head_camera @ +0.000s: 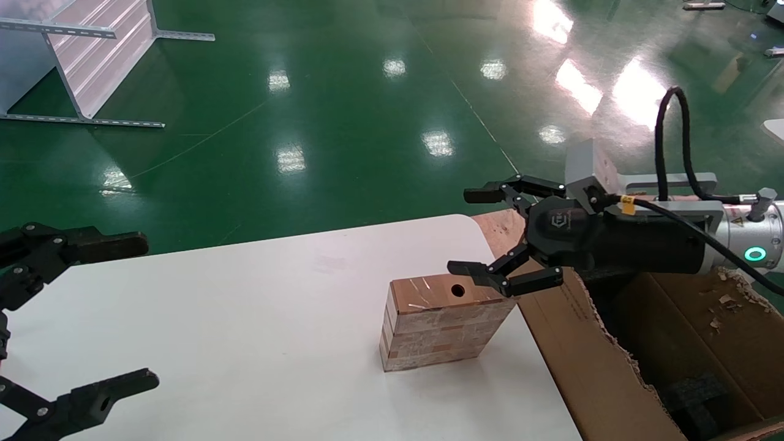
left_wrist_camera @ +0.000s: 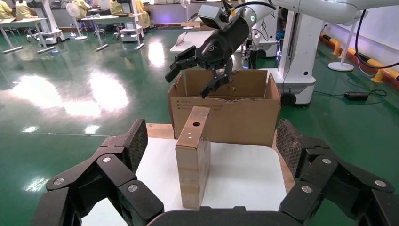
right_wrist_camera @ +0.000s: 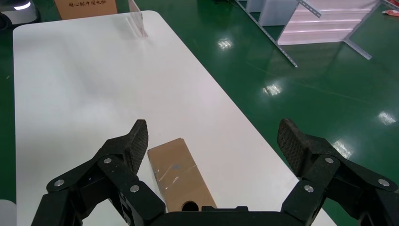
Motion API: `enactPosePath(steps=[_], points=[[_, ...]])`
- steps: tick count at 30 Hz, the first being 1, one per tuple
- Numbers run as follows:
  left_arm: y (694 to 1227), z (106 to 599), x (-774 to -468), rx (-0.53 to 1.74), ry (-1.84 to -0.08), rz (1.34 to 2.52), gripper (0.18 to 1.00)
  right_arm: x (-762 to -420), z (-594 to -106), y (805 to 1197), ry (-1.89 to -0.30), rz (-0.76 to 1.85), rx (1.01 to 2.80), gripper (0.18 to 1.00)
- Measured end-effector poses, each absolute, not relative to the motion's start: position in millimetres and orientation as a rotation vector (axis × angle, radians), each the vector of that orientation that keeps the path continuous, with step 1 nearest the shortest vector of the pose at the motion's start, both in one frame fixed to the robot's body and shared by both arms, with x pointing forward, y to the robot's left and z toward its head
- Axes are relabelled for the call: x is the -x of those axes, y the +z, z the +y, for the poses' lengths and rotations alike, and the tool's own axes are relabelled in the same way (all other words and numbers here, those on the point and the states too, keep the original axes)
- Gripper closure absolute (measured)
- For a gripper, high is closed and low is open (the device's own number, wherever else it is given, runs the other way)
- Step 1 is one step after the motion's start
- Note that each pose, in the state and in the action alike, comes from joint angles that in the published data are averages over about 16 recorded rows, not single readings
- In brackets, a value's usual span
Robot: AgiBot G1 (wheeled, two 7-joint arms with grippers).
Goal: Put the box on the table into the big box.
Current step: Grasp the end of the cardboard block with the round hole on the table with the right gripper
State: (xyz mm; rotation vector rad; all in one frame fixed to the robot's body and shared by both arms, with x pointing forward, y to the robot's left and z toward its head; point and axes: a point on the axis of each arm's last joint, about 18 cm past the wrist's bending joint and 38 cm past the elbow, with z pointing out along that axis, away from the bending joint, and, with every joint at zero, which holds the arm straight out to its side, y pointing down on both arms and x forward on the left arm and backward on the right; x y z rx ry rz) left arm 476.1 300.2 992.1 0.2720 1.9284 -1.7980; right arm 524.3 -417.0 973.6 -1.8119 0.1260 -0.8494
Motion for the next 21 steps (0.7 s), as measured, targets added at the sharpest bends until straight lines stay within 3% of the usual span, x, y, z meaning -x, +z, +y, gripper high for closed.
enactPosePath(steps=[21], points=[[992.2, 300.3, -476.2, -0.272, -1.798, 1.928, 0.184, -532.4, -419.6, 969.1, -0.884, 0.064, 1.902, 0.178]])
